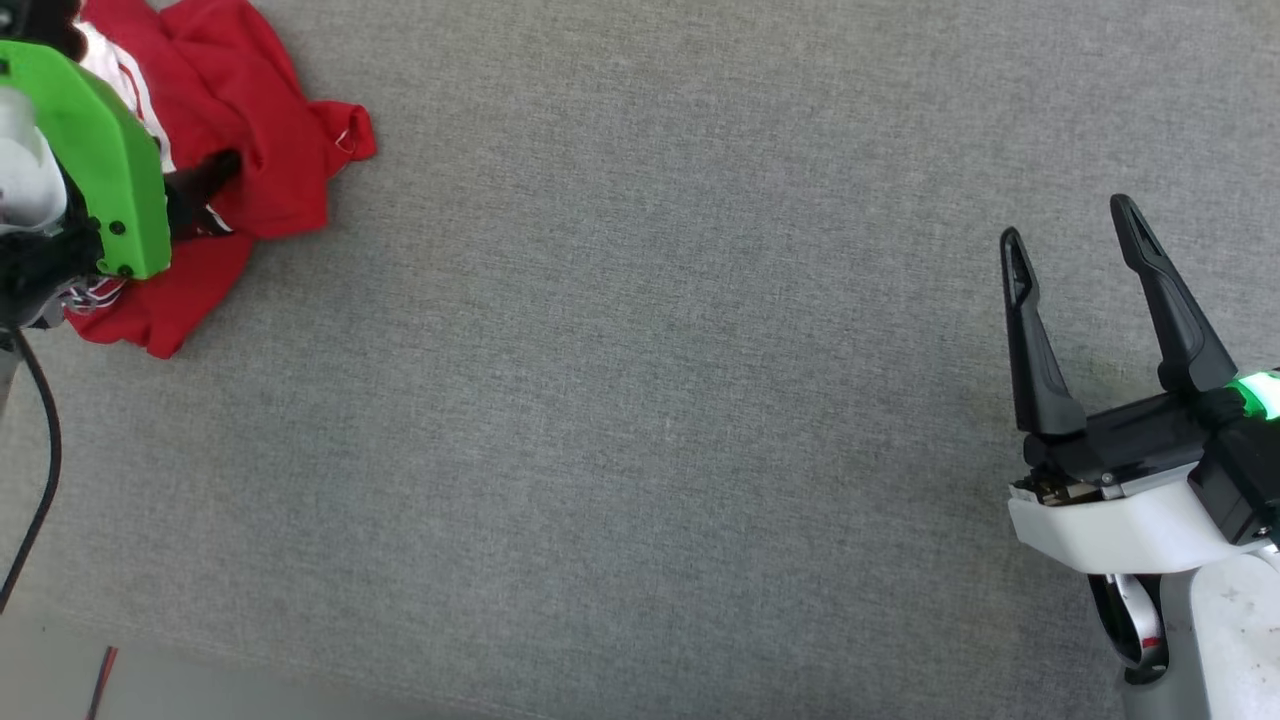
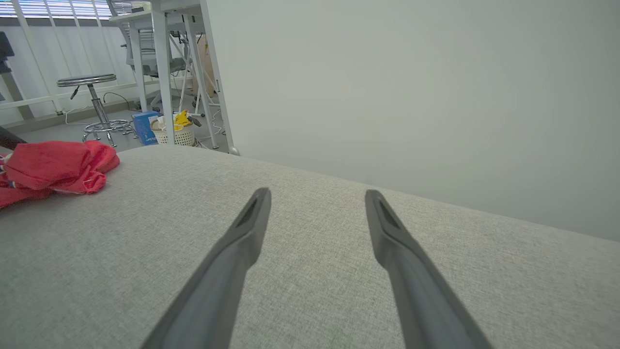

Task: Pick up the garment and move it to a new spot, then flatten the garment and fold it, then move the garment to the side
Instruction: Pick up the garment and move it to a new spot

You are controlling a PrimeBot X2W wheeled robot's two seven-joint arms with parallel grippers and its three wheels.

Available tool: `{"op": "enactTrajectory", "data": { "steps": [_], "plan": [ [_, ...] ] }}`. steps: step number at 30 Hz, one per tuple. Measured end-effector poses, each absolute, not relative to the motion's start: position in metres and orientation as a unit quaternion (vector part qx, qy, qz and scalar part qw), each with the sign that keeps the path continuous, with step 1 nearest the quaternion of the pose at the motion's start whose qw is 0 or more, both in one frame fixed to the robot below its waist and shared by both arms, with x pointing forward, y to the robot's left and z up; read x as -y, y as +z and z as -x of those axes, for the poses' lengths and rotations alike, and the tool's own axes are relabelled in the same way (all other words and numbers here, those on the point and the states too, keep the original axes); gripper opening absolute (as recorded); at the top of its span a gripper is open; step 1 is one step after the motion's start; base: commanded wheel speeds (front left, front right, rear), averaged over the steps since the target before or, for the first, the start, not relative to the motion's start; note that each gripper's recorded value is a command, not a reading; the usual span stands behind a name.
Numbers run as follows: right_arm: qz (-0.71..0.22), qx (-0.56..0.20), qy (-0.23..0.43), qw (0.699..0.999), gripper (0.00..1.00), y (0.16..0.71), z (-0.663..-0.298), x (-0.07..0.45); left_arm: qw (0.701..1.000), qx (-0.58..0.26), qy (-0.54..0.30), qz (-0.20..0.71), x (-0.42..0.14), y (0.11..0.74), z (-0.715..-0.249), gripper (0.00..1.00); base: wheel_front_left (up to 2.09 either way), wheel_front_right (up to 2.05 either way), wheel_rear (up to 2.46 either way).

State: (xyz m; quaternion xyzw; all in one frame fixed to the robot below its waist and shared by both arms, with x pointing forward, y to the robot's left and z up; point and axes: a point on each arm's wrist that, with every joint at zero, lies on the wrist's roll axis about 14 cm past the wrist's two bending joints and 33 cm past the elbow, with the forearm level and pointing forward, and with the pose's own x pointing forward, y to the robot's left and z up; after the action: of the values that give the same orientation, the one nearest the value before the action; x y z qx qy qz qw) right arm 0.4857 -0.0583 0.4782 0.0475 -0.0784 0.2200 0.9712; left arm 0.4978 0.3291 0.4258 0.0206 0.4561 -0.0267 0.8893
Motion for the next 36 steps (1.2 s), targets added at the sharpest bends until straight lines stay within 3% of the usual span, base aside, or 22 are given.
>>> {"op": "enactTrajectory", "data": {
  "steps": [6,14,15,16,24,30,36],
  "plan": [
    [-0.048,0.069,0.218,0.972,1.00,0.467,-0.490,0.060,0.839,-0.541,-0.027,-0.042,-0.324,0.377,-0.480,1.00,0.00,0.00,0.00],
    [-0.045,0.065,0.210,0.974,1.00,0.464,-0.492,0.066,0.832,-0.554,-0.011,-0.033,-0.326,0.358,-0.485,1.00,0.00,0.00,0.00],
    [-0.045,0.066,0.209,0.975,1.00,0.465,-0.492,0.067,0.833,-0.552,-0.010,-0.034,-0.326,0.359,-0.485,0.46,0.00,0.00,0.00],
    [-0.045,0.066,0.208,0.975,1.00,0.466,-0.492,0.067,0.837,-0.546,-0.009,-0.037,-0.327,0.360,-0.486,0.00,0.00,0.00,0.00],
    [-0.055,0.081,0.214,0.972,1.00,0.484,-0.486,0.060,0.877,-0.471,-0.034,-0.089,-0.322,0.391,-0.497,0.00,0.00,0.00,0.00],
    [-0.065,0.095,0.220,0.969,1.00,0.505,-0.473,0.052,0.927,-0.340,-0.068,-0.142,-0.306,0.469,-0.526,0.00,0.00,0.00,0.00],
    [-0.073,0.116,0.221,0.966,1.00,0.531,-0.457,0.048,0.943,-0.237,-0.116,-0.201,-0.273,0.534,-0.532,0.00,0.00,0.00,0.00]
  ]
}}
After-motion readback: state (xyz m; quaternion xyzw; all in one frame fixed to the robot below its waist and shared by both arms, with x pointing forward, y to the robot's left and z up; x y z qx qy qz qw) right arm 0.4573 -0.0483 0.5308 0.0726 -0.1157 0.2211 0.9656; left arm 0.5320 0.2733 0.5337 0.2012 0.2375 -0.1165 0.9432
